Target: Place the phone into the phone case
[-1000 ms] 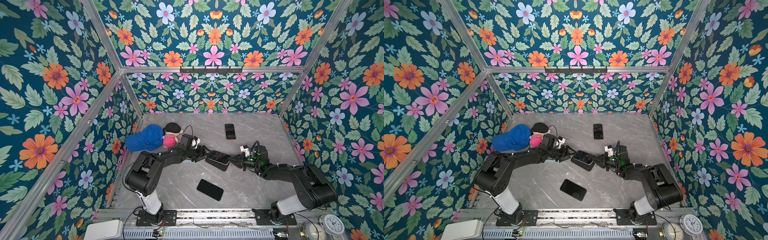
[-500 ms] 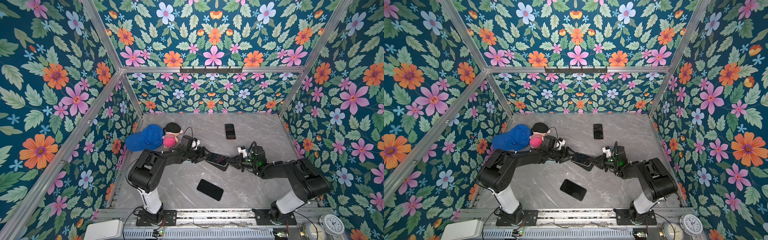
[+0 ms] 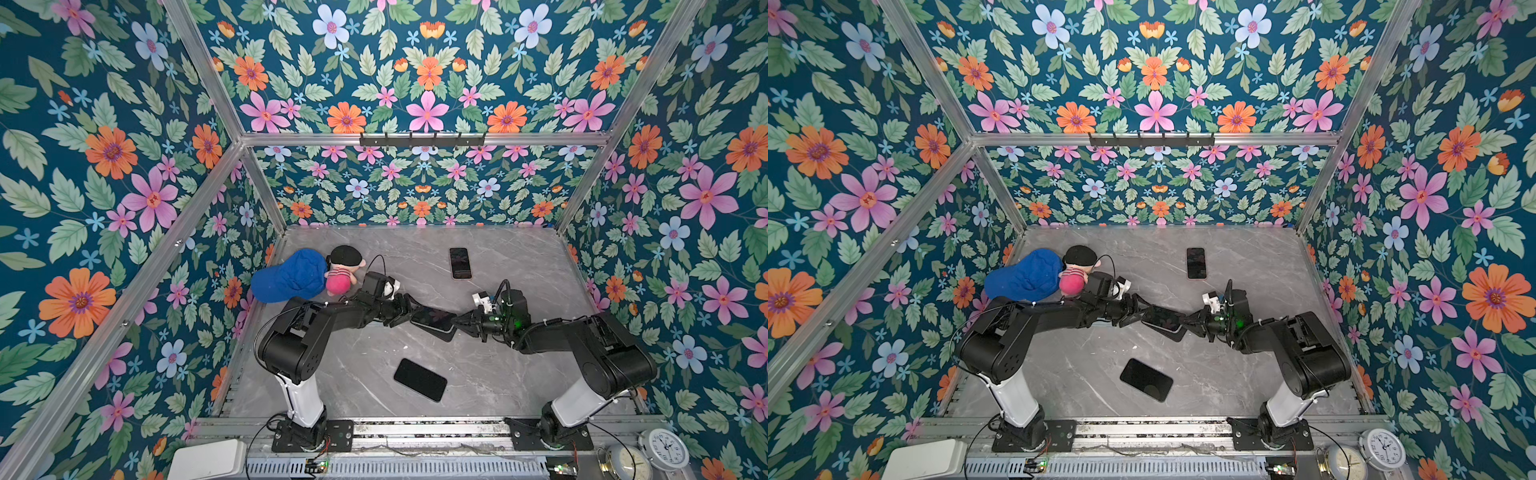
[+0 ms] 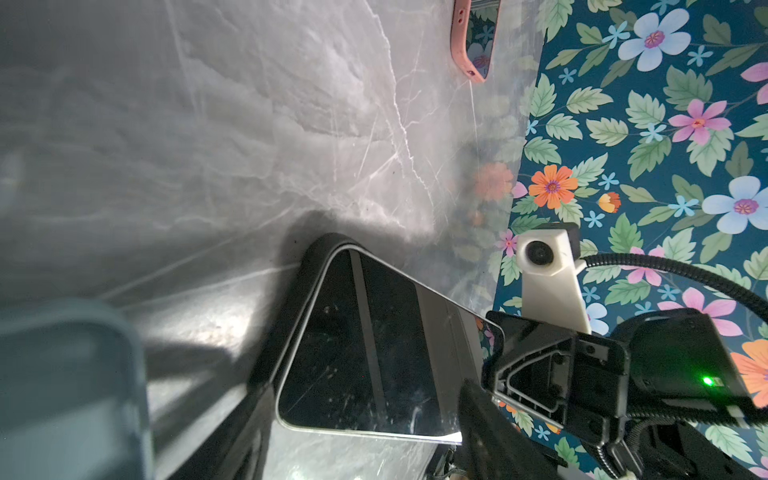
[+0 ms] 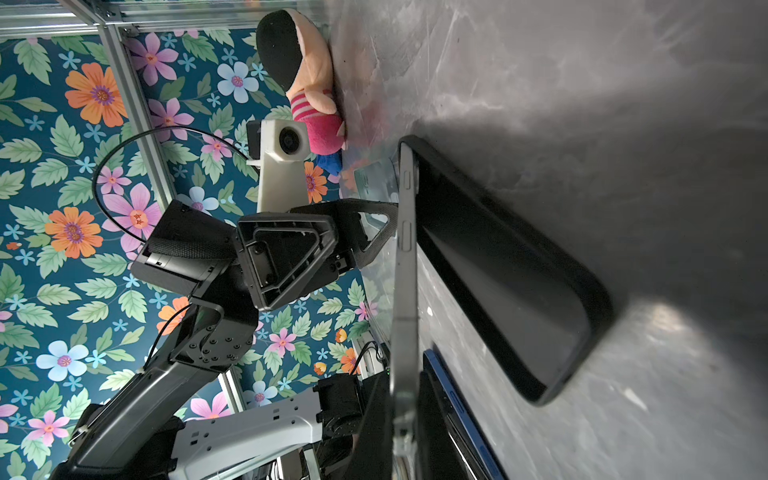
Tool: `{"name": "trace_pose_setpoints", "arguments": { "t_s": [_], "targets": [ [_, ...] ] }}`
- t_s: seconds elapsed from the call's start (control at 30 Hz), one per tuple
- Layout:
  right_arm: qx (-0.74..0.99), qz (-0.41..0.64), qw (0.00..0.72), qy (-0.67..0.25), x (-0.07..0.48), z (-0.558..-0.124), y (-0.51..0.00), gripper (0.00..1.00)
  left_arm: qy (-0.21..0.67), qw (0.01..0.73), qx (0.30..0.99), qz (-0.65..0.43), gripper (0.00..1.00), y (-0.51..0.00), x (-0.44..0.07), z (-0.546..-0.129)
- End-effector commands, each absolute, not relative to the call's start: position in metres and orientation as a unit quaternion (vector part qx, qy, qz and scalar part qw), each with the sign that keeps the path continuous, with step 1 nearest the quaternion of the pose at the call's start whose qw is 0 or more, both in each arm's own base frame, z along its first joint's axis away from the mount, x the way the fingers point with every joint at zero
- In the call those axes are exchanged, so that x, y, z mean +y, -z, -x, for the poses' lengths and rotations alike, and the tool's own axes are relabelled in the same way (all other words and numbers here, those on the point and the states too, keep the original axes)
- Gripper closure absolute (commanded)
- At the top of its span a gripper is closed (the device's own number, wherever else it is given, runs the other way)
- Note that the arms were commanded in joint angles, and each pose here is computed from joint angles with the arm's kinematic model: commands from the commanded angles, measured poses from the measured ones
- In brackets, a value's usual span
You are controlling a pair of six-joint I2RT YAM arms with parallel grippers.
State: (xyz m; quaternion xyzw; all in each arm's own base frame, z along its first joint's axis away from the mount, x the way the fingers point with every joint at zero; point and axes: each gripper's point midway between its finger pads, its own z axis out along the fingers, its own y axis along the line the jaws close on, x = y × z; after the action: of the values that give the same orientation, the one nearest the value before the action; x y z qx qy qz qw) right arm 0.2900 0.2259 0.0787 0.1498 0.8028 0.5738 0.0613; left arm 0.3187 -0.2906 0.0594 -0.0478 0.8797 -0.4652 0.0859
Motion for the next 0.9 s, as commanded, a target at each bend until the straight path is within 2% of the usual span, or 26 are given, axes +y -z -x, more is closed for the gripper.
{"name": "trace_pose_setpoints", "arguments": {
  "t_s": [0.0,0.87],
  "targets": [
    [0.805,-0.134,0.054,-0.575,0.228,-0.287,-0.079,1.00,0.471,0.089,0.877,0.040,0.28,-0.061,-0.292,-0.319],
    [0.825,-0.146,0.004,-0.545,0.225,-0.283,-0.046,1.00,0.465,0.099,0.879,0.035,0.28,-0.064,-0.291,-0.325]
  ]
}}
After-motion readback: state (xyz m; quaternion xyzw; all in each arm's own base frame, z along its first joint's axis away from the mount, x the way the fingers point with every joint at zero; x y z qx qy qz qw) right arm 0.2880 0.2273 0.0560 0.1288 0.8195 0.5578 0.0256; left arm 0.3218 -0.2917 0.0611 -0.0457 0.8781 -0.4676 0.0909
